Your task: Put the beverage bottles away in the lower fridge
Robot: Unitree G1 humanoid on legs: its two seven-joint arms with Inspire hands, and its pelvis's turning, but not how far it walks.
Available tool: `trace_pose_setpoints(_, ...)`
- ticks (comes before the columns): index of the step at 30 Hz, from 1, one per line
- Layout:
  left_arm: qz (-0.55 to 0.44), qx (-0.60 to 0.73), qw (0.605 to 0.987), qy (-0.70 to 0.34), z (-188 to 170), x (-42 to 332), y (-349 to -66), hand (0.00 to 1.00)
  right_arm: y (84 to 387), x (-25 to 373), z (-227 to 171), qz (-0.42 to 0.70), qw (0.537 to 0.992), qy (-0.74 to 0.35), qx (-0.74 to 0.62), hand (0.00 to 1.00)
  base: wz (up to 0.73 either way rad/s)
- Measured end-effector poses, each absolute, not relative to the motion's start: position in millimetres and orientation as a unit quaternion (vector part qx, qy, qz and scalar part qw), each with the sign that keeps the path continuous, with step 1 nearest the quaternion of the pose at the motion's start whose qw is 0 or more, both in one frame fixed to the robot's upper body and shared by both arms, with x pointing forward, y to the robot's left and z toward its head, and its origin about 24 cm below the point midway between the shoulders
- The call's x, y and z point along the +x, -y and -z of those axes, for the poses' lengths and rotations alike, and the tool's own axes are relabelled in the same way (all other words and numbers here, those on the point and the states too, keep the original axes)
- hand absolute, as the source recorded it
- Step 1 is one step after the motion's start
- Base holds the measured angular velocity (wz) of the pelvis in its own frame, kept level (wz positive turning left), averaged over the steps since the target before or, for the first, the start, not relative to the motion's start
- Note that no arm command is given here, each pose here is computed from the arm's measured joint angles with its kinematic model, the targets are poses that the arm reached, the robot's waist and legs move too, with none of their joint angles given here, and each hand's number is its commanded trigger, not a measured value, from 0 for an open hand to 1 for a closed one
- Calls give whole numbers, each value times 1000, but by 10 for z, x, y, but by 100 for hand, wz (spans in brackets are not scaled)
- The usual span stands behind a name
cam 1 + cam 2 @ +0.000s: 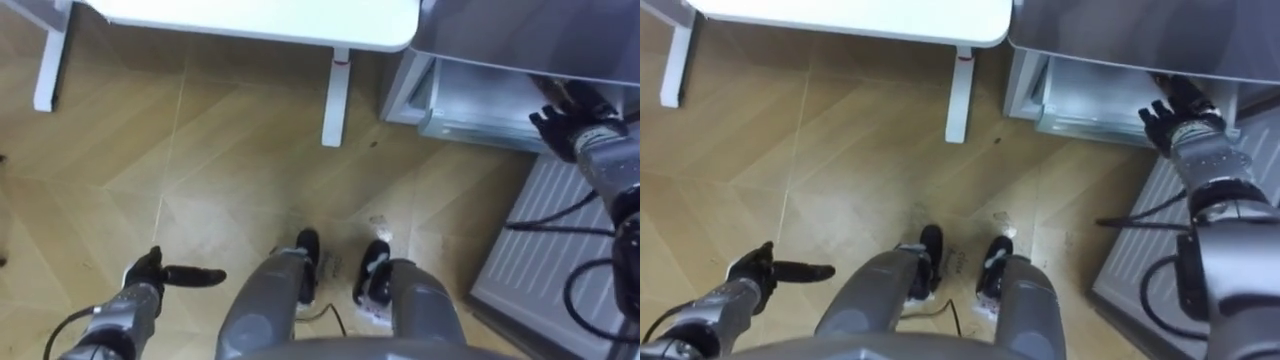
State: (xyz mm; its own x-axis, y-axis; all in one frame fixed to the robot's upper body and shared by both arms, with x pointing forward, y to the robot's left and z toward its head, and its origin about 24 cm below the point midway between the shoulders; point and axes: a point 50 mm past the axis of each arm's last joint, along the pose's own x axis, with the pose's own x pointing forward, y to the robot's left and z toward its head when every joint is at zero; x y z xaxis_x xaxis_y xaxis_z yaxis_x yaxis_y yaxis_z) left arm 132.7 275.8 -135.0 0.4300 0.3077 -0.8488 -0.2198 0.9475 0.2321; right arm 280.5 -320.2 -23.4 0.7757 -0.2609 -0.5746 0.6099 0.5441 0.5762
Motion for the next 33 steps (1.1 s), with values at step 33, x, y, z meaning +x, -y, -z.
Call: trace_pose_setpoints(33, -209, -8, 802, -560, 1601, 634, -2483, 0, 2400, 348, 1660, 94, 769, -608, 175, 0, -5)
